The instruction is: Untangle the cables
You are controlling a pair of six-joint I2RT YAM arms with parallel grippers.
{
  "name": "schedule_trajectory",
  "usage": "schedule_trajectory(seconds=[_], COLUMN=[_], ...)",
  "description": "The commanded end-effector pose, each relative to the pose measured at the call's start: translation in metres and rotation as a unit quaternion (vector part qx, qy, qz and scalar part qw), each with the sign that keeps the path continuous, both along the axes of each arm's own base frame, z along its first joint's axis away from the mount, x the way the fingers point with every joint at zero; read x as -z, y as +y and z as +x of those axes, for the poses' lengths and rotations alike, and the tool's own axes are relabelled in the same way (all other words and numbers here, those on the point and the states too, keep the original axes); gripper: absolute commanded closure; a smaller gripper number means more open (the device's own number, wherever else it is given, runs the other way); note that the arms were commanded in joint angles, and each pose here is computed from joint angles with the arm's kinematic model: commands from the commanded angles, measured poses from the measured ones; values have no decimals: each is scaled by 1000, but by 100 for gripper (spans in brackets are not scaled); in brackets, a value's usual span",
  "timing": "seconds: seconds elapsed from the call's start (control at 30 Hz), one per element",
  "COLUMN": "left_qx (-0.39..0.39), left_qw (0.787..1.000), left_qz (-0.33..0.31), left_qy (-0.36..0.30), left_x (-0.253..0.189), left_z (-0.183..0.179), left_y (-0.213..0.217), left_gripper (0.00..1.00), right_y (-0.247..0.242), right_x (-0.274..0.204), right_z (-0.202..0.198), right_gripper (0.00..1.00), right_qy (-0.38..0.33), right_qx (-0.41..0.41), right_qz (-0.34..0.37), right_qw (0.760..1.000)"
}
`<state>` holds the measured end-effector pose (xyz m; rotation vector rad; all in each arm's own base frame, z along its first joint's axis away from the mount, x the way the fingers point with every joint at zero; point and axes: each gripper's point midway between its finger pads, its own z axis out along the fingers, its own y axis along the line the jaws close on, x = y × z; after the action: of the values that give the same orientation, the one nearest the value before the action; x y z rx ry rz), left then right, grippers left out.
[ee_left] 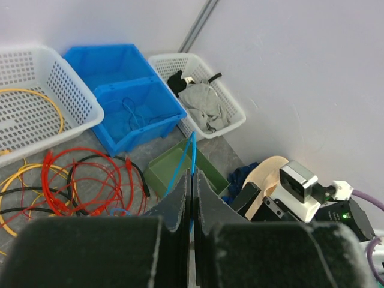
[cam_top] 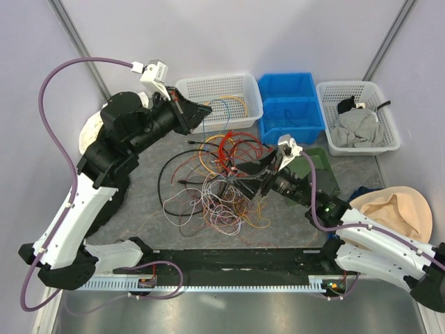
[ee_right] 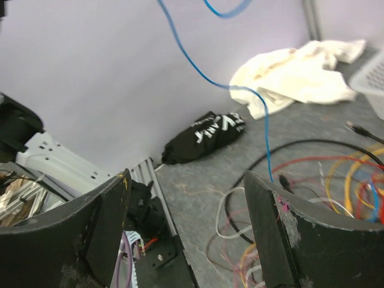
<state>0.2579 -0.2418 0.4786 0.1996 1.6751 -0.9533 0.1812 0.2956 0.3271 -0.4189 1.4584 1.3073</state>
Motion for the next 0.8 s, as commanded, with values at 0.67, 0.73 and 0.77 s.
schedule_trajectory(seconds=[0.67, 0.73, 0.77], left_qx=[54, 56, 55], left_qw=[998, 998, 998], left_qz=[-9, -9, -8], left_qy=[17, 17, 20], left_x=[9, 10, 12], left_z=[-30, -32, -31], left_y=[-17, -17, -17], left_gripper=[98, 98, 98], right_y=[73, 75, 75], right_x=[-38, -35, -42], right_z=[37, 45, 48], right_gripper=[20, 20, 20], right_qy=[-158, -155, -159], right_qx=[113, 132, 138], right_qz=[40, 34, 39], right_qw=[980, 979, 977])
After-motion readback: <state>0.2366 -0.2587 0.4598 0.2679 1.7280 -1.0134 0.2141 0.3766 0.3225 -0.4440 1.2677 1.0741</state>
